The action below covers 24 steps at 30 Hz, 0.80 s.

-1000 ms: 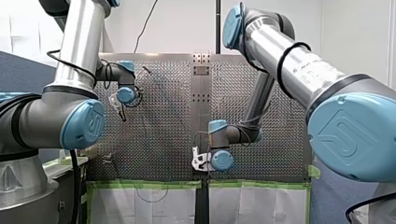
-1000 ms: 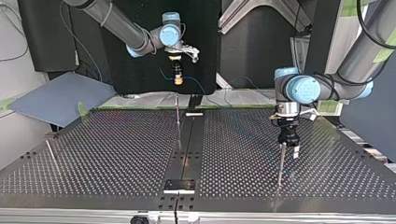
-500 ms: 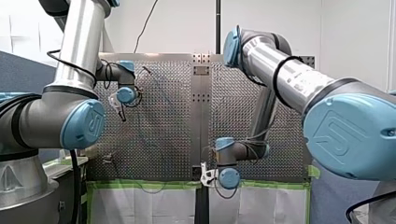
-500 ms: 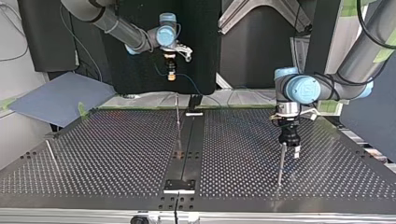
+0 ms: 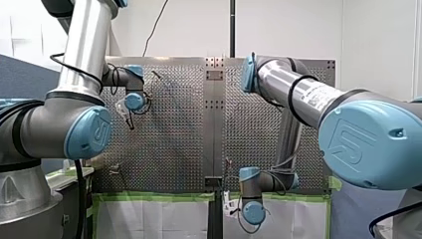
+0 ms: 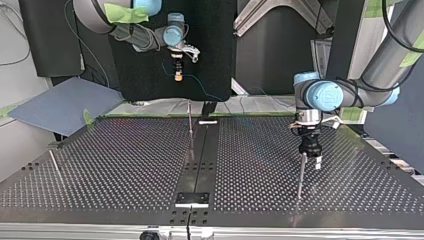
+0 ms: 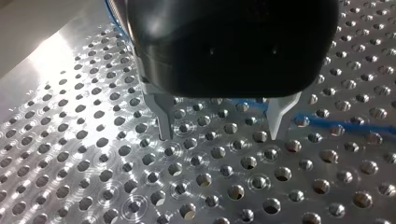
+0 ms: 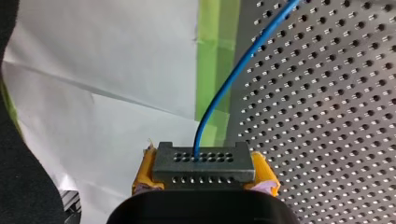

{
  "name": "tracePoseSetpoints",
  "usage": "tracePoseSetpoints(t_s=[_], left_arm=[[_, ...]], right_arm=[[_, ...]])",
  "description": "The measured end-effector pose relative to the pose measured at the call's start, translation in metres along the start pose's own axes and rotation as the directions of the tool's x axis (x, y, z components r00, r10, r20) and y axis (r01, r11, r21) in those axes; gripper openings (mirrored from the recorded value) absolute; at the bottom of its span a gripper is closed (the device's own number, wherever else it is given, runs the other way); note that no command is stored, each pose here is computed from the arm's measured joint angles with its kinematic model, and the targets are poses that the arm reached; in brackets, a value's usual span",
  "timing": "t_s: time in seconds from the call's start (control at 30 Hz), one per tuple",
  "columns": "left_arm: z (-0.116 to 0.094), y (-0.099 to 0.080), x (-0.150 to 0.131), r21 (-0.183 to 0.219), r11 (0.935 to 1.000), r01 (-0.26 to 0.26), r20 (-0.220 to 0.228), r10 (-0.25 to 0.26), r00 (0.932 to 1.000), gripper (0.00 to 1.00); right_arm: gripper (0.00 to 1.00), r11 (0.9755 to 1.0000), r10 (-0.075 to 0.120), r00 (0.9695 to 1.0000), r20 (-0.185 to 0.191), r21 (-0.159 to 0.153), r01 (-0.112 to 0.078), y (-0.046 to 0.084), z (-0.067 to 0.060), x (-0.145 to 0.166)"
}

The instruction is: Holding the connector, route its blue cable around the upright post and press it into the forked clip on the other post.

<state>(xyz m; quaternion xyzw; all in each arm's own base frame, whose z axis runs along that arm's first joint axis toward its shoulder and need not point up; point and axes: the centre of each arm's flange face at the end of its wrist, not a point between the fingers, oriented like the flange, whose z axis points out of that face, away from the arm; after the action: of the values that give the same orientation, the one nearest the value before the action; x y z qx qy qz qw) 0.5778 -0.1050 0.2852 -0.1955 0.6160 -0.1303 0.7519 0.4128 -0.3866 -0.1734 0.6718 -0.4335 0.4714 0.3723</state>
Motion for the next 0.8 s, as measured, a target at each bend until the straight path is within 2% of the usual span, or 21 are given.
tracePoseSetpoints(t_s=[0.17, 0.33, 0.43, 0.67, 0.8], left_arm=[[0.000, 0.000, 0.000, 0.000, 1.0000, 0.000, 0.000, 0.000, 1.0000, 0.98], [0.000, 0.000, 0.000, 0.000, 1.0000, 0.000, 0.000, 0.000, 1.0000, 0.98], [0.000, 0.000, 0.000, 0.000, 1.0000, 0.000, 0.000, 0.000, 1.0000, 0.98], [0.000, 0.000, 0.000, 0.000, 1.0000, 0.002, 0.000, -0.002, 1.0000, 0.98], [0.000, 0.000, 0.000, 0.000, 1.0000, 0.003, 0.000, -0.003, 1.0000, 0.98]], right_arm=[[0.00, 1.0000, -0.003, 0.9998, 0.017, -0.005, 0.003, 0.006, -0.002, -0.026], [0.00, 1.0000, -0.007, 0.9995, 0.030, 0.004, 0.006, 0.009, -0.004, -0.039], [0.00, 0.9999, -0.011, 0.9994, 0.033, 0.004, 0.011, 0.010, -0.004, -0.041], [0.00, 0.9992, -0.040, 0.9985, 0.037, -0.008, 0.040, 0.014, -0.001, -0.039], [0.00, 0.9989, -0.044, 0.9984, 0.035, -0.015, 0.045, 0.016, 0.001, -0.027]])
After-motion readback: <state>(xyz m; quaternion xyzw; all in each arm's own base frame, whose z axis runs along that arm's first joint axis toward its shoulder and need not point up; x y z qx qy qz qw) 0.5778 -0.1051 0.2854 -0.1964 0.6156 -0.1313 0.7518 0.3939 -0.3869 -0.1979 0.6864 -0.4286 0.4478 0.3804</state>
